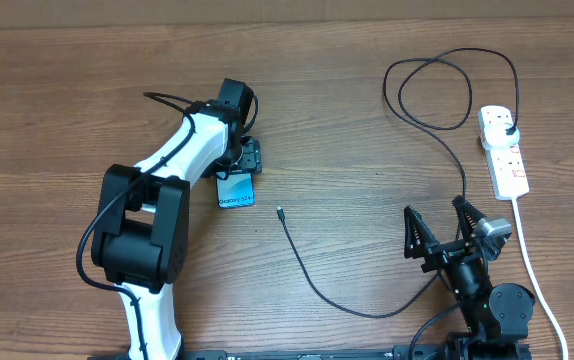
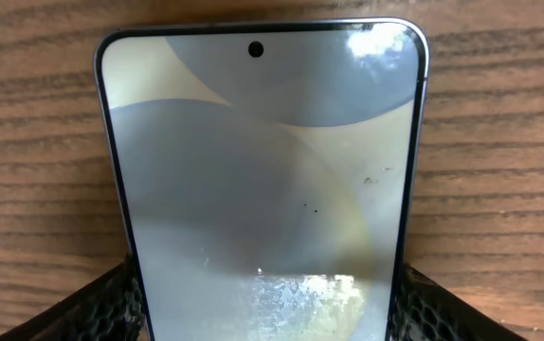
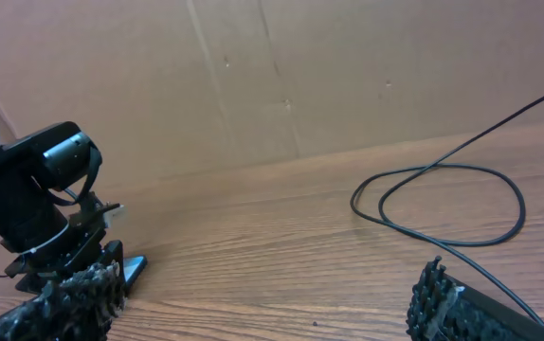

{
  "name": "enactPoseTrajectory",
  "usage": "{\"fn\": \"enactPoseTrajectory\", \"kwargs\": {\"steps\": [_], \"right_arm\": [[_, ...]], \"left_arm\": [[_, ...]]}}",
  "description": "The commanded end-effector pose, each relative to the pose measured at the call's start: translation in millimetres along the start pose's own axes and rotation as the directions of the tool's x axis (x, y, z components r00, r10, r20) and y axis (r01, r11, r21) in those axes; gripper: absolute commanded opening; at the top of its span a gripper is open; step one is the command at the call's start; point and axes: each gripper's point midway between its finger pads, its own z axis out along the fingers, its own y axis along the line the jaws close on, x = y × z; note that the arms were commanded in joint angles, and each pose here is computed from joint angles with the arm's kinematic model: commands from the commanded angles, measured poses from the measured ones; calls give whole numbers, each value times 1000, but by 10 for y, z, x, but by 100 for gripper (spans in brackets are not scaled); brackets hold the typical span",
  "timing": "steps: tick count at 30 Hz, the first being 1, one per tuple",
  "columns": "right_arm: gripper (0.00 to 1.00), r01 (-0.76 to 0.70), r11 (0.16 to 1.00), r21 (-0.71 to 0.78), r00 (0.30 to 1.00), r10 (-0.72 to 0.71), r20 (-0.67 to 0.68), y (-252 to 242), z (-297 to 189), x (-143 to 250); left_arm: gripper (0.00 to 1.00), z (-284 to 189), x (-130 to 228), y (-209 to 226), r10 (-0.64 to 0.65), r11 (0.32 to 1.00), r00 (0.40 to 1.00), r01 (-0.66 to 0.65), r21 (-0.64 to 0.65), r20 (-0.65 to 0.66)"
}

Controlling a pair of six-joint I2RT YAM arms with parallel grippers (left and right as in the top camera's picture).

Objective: Plug charger to phone and switch on socket
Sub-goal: 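Grasp the phone's top edge with the left gripper, then drag the phone toward the cable end with the left gripper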

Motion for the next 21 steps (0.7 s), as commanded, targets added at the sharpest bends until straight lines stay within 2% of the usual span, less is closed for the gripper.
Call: {"fn": "enactPoseTrajectory", "kwargs": {"steps": [1, 10, 21], "right_arm": [[100, 6, 1000, 6, 1000, -6, 4, -16, 2, 19], [100, 6, 1000, 6, 1000, -6, 4, -16, 2, 19], [100, 6, 1000, 6, 1000, -6, 4, -16, 2, 19]], "left_arm": [[61, 67, 21, -29, -11, 1000, 999, 11, -6, -36], [48, -280, -195, -100, -12, 1000, 1000, 12, 4, -13], [38, -717, -285, -328, 24, 999, 1000, -24, 35, -1]]}}
